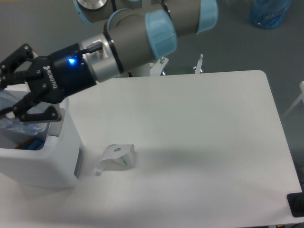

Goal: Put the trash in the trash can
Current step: 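Lower the bottle into the bin and open the gripper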

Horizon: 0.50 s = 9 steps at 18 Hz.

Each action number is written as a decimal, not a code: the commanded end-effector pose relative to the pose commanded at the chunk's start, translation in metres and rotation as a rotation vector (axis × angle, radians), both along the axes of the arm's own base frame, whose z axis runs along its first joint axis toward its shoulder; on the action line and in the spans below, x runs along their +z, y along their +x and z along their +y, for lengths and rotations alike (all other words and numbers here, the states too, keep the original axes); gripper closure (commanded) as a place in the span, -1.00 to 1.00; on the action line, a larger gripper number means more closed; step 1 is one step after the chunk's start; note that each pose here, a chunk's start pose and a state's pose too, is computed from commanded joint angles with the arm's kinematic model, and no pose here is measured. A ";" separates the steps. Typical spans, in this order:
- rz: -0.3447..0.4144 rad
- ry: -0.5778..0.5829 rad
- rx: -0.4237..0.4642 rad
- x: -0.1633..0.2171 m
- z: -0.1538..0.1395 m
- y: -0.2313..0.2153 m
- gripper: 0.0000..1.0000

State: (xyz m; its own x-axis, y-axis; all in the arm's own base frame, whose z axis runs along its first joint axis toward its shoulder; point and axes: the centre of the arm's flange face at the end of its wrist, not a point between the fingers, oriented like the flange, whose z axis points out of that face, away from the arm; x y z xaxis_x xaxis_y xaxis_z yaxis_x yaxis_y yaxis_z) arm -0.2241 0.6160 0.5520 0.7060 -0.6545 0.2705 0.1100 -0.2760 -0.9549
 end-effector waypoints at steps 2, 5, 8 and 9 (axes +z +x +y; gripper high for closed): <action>0.024 0.015 -0.023 -0.019 0.001 0.013 -0.01; 0.037 0.024 -0.033 -0.033 -0.004 0.020 -0.40; 0.037 0.023 -0.034 -0.036 -0.005 0.020 -0.87; 0.038 0.023 -0.033 -0.036 -0.005 0.020 -0.90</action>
